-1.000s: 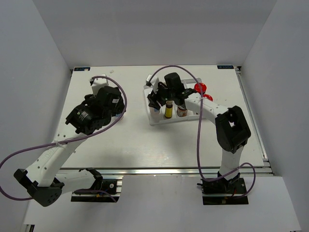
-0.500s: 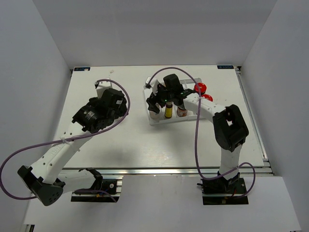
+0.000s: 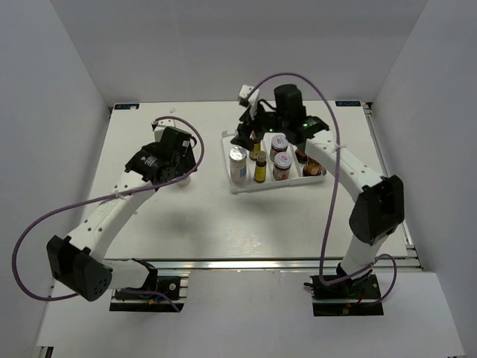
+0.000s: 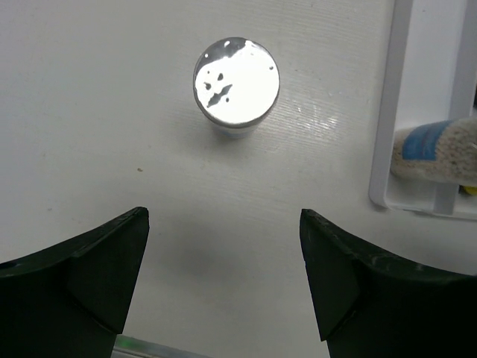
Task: Organize the condiment bottles
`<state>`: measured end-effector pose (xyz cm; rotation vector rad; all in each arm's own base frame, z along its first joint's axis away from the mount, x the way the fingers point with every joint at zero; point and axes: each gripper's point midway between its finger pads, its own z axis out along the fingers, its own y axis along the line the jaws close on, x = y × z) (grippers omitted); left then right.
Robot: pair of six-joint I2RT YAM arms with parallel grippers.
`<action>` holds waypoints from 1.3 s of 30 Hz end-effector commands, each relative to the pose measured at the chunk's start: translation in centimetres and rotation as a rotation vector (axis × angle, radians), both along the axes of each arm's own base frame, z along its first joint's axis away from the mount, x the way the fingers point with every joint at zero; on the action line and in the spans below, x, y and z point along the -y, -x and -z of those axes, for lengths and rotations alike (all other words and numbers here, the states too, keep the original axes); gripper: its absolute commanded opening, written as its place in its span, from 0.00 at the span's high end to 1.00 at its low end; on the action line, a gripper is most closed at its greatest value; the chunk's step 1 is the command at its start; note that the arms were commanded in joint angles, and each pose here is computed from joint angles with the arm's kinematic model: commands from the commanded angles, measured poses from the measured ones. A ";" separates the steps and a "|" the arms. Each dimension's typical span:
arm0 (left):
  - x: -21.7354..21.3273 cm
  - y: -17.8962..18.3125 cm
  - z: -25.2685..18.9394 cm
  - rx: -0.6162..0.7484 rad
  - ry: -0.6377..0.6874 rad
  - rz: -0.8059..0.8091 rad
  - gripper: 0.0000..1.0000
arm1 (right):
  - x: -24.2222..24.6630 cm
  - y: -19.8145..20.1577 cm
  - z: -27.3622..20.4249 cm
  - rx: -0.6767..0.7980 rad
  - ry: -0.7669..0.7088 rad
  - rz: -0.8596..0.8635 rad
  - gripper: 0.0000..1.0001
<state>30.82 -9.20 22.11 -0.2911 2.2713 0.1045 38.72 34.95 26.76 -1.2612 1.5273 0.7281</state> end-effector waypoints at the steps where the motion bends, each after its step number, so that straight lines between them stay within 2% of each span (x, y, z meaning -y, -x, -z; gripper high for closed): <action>1: -0.7 -1.7 1.0 -0.017 0.001 0.019 0.08 | 1.5 2.3 -7.0 0.059 -0.119 -0.088 0.11; 6: -0.9 -4.9 2.8 -0.056 0.049 0.048 0.08 | 2.8 3.4 -7.9 0.066 -0.166 -0.097 0.12; 11: -0.3 -7.8 3.9 -0.067 0.076 0.083 0.08 | 3.8 4.3 -7.7 0.053 -0.181 -0.101 0.19; 21: -0.1 -10.1 6.1 -0.121 0.046 0.085 0.10 | 4.7 4.6 -6.7 0.028 -0.189 -0.072 0.20; 25: -0.2 -9.9 6.8 -0.141 0.039 0.081 0.24 | 5.1 4.3 -6.4 0.019 -0.188 -0.055 0.20; 31: -0.3 -9.7 7.3 -0.147 0.037 0.081 0.51 | 5.7 4.0 -6.3 0.008 -0.188 -0.040 0.20; 39: 3.4 -12.3 2.0 -0.021 0.153 0.229 0.78 | 6.2 4.1 -5.9 0.003 -0.178 -0.026 0.20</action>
